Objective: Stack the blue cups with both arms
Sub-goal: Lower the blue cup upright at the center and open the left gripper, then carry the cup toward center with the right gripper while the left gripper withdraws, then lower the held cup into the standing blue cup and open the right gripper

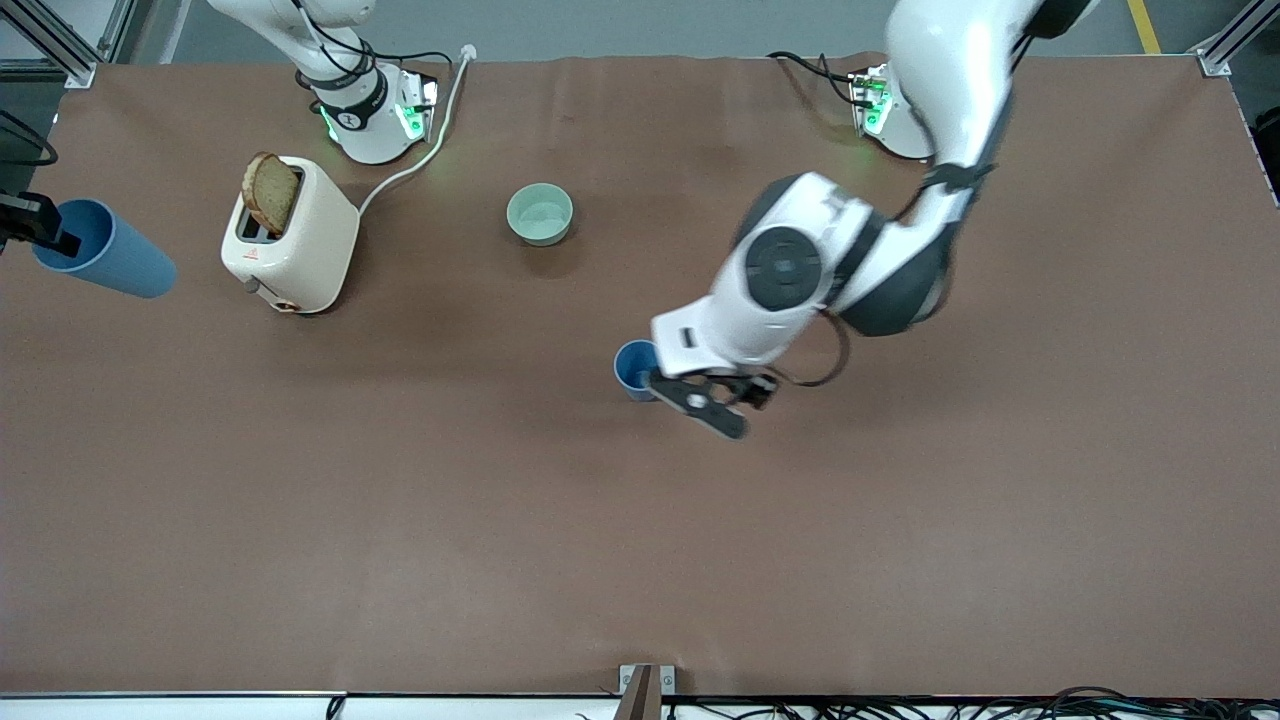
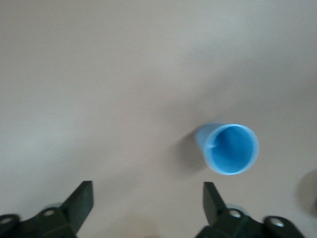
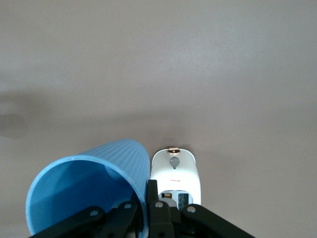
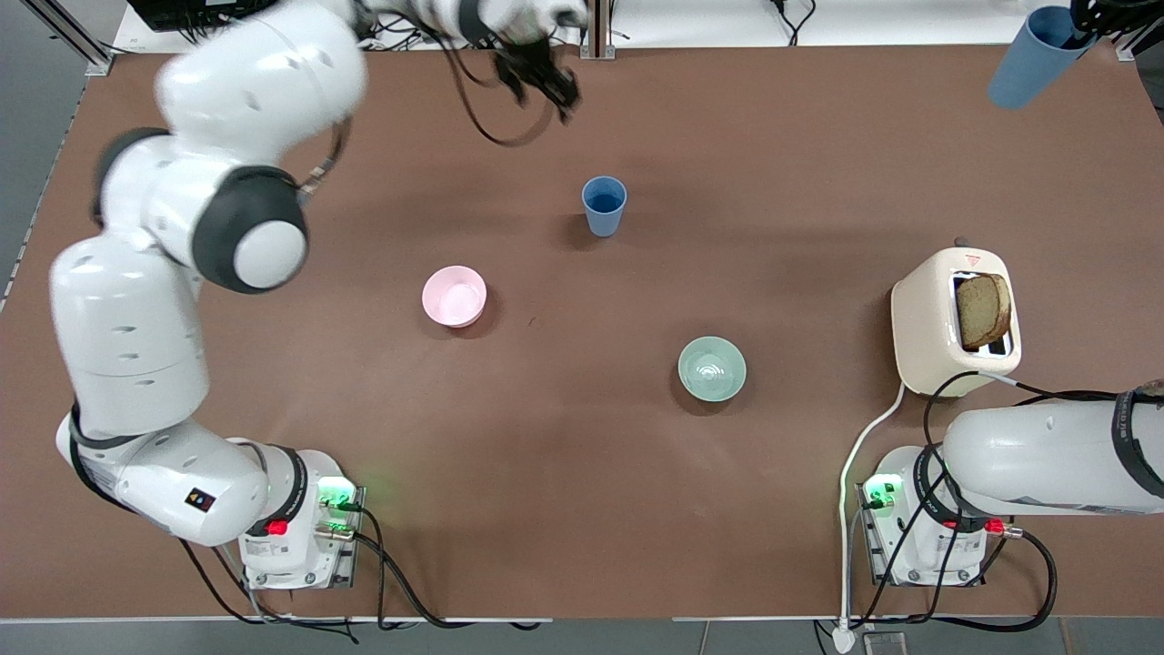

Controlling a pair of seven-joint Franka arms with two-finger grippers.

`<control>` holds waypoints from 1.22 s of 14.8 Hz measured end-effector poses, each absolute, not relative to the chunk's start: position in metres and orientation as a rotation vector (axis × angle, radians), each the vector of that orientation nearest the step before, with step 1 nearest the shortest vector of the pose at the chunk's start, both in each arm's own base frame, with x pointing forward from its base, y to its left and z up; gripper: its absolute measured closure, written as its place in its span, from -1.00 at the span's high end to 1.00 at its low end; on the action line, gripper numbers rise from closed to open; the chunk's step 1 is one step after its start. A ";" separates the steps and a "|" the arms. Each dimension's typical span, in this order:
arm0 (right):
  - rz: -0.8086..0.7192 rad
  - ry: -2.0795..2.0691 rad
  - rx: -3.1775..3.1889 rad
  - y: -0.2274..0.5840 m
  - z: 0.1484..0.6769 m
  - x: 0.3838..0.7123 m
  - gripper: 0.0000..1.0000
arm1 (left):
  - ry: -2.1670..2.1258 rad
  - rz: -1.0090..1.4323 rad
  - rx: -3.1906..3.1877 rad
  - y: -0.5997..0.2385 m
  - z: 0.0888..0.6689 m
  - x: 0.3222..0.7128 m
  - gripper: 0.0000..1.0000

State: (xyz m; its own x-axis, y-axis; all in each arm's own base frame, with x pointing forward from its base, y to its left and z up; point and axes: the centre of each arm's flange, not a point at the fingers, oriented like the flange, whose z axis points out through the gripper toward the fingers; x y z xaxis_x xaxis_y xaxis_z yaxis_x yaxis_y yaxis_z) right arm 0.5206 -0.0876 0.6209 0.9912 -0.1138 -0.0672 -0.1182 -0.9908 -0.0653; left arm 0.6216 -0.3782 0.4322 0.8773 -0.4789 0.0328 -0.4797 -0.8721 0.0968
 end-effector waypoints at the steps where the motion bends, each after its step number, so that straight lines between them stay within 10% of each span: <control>1: 0.085 0.196 -3.068 -0.077 0.621 0.524 -0.90 | -0.694 0.035 2.983 -0.342 0.441 0.639 1.00; 8: 0.003 0.231 -3.073 0.046 0.596 0.555 -0.90 | -0.264 0.129 3.100 -0.130 0.470 0.709 1.00; 18: -0.042 0.341 -3.031 0.277 0.464 0.580 -0.90 | 0.119 0.224 3.143 0.017 0.609 0.656 1.00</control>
